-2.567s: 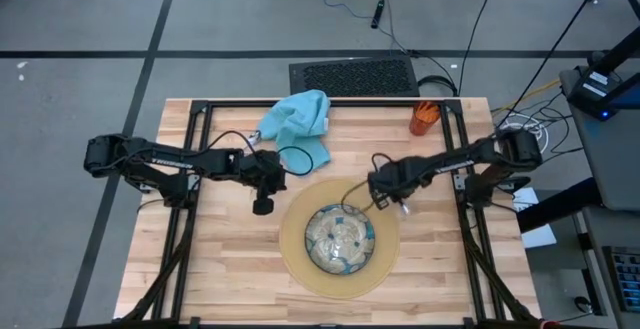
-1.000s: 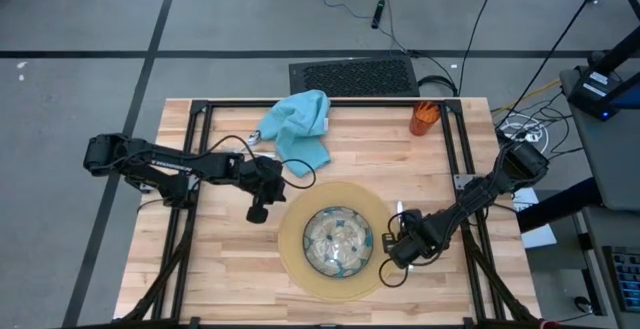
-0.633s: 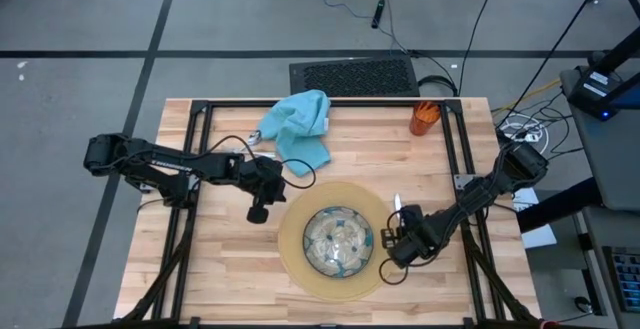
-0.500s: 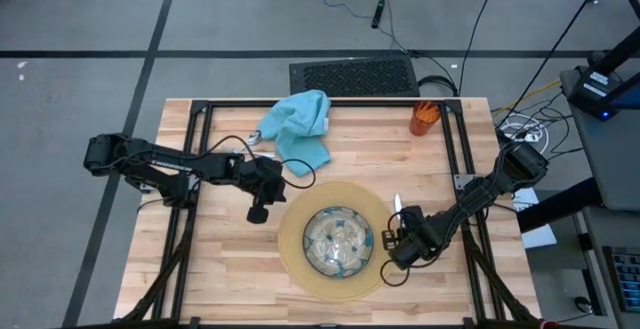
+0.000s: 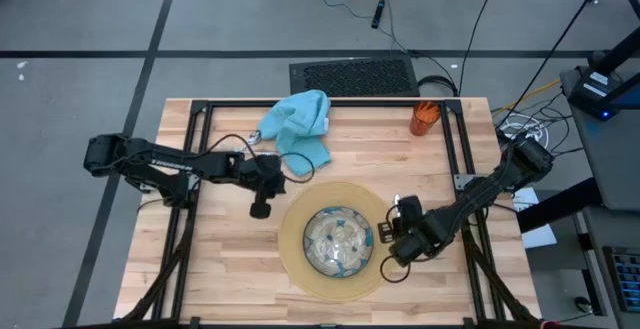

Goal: Set table place
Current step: Move the silver knife beside the brown placemat, then fold the blue napkin

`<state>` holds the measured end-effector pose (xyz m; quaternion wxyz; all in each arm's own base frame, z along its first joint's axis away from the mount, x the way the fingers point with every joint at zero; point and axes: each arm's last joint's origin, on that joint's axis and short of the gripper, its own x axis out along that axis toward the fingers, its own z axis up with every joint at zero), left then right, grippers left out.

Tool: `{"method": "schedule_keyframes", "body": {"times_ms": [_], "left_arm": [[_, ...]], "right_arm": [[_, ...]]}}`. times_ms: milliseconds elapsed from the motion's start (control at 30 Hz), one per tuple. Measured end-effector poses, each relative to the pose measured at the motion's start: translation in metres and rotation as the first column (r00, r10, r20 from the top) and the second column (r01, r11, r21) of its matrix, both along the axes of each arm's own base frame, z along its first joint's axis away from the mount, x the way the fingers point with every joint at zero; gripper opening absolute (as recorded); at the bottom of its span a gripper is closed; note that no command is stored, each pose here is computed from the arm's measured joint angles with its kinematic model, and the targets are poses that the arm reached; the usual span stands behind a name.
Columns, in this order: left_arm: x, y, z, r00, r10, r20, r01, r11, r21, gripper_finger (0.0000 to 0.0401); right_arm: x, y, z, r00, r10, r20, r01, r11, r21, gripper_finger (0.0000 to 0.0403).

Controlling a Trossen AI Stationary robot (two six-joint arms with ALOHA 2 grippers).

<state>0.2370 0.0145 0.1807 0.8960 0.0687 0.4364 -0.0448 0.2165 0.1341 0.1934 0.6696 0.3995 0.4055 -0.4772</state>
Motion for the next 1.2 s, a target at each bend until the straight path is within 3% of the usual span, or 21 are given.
{"method": "schedule_keyframes", "body": {"times_ms": [100, 233, 400, 567, 733, 867, 1000, 1133, 1200], "left_arm": [[-0.004, 0.015, -0.001, 0.993, 0.112, -0.028, -0.110, 0.991, 0.077, 0.0000], [-0.007, 0.036, -0.001, 0.973, 0.229, -0.025, -0.226, 0.971, 0.076, 0.0000], [-0.014, 0.064, 0.001, 0.931, 0.365, -0.006, -0.362, 0.927, 0.101, 0.0000], [-0.016, 0.087, 0.007, 0.879, 0.477, 0.010, -0.476, 0.876, 0.070, 0.0000], [-0.016, 0.100, 0.010, 0.859, 0.510, -0.048, -0.511, 0.860, -0.004, 0.0000], [-0.024, 0.103, 0.003, 0.824, 0.531, -0.197, -0.539, 0.842, 0.017, 0.0000], [-0.031, 0.109, 0.001, 0.784, 0.573, -0.239, -0.581, 0.813, 0.045, 0.0000], [-0.025, 0.118, 0.005, 0.782, 0.608, -0.137, -0.611, 0.791, 0.025, 0.0000], [-0.019, 0.122, 0.010, 0.805, 0.592, -0.050, -0.593, 0.804, -0.031, 0.0000]], "right_arm": [[0.011, -0.010, 0.022, 0.997, 0.075, -0.013, -0.076, 0.993, -0.089, 0.0066], [0.033, -0.029, 0.039, 0.978, 0.207, -0.025, -0.208, 0.963, -0.171, 0.0066], [0.057, -0.061, 0.041, 0.937, 0.344, -0.056, -0.345, 0.890, -0.299, 0.0066], [0.073, -0.095, 0.028, 0.885, 0.451, -0.116, -0.461, 0.811, -0.360, 0.0066], [0.075, -0.119, 0.010, 0.850, 0.500, -0.166, -0.521, 0.755, -0.398, 0.0066], [0.071, -0.128, -0.003, 0.832, 0.514, -0.207, -0.552, 0.734, -0.395, 0.0066], [0.070, -0.139, -0.005, 0.809, 0.528, -0.258, -0.587, 0.707, -0.394, 0.0066], [0.074, -0.153, -0.003, 0.791, 0.542, -0.284, -0.611, 0.672, -0.419, 0.0066], [0.079, -0.162, -0.001, 0.786, 0.558, -0.266, -0.614, 0.656, -0.439, 0.0066]]}}
